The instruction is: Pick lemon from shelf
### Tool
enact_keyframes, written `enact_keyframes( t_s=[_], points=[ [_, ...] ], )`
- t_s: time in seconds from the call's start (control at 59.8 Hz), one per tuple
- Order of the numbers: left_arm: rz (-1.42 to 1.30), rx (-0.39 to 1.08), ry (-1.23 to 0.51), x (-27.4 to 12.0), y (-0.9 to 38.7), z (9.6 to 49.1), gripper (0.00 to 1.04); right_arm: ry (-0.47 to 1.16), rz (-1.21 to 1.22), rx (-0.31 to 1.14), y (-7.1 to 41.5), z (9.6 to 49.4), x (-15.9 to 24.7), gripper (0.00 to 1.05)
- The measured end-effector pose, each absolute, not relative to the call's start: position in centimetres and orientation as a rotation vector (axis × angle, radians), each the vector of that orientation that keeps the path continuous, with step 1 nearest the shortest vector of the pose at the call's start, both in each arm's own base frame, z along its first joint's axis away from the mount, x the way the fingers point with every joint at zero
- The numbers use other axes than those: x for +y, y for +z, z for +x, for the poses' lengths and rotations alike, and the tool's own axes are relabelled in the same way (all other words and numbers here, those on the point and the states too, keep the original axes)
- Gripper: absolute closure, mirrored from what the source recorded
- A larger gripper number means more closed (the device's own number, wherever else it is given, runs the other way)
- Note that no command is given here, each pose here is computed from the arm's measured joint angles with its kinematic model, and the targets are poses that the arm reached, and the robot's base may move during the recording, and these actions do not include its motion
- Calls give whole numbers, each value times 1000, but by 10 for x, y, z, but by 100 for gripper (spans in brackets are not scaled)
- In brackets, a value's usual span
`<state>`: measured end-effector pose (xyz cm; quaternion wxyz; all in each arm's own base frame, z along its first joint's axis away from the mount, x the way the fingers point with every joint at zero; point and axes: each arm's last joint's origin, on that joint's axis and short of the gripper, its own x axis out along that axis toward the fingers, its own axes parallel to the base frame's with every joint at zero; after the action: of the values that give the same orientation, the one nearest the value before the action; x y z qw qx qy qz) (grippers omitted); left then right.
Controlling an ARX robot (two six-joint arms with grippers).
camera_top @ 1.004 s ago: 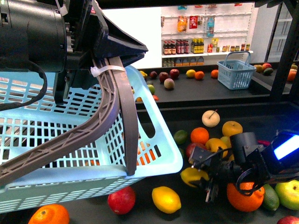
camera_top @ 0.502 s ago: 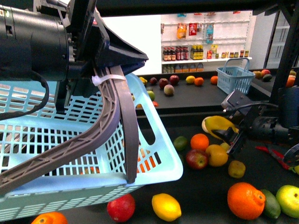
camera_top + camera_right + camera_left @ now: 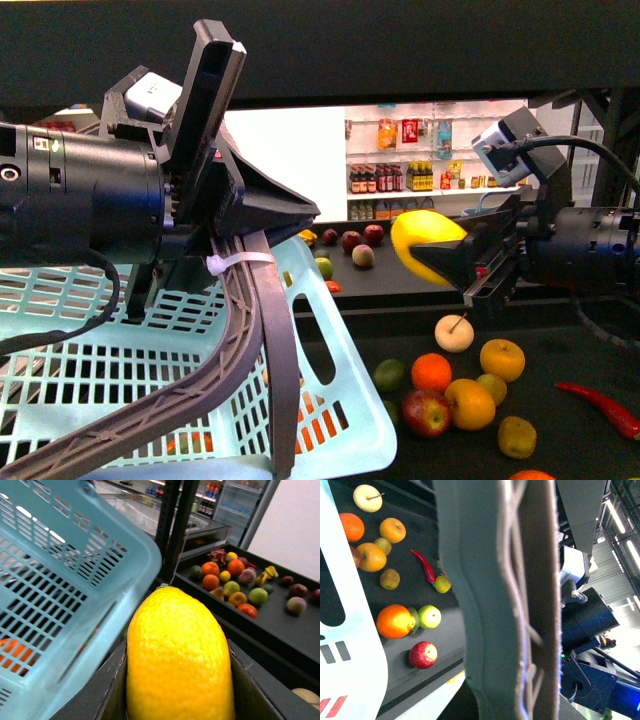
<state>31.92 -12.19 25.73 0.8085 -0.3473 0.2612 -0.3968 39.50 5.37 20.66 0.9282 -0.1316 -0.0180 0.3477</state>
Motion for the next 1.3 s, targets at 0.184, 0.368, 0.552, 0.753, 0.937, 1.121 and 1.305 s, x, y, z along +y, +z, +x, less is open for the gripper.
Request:
enact_keyframes(
  t_s=[0.184, 0.368, 0.552, 0.753, 0.937, 1.121, 1.305],
  points=[
    [-743, 558, -848, -122, 257, 319, 98, 785, -254, -10, 205, 386, 87, 56],
    [-743, 558, -848, -122, 257, 319, 98, 820, -250, 6, 201, 382, 108, 56],
    [-743, 558, -848, -122, 257, 319, 98, 851, -249, 42, 193, 382, 124, 56],
    [-743, 558, -848, -122, 257, 319, 98, 884, -281, 55, 185, 379, 138, 56],
    [-743, 559, -848, -122, 257, 319, 98, 909, -285, 85, 181, 375, 148, 56],
    [-743, 558, -848, -122, 257, 319, 98, 909, -271, 79, 182, 375, 150, 29],
    [-746, 561, -850, -122, 257, 319, 98, 907, -259, 66, 184, 375, 150, 6]
  ],
)
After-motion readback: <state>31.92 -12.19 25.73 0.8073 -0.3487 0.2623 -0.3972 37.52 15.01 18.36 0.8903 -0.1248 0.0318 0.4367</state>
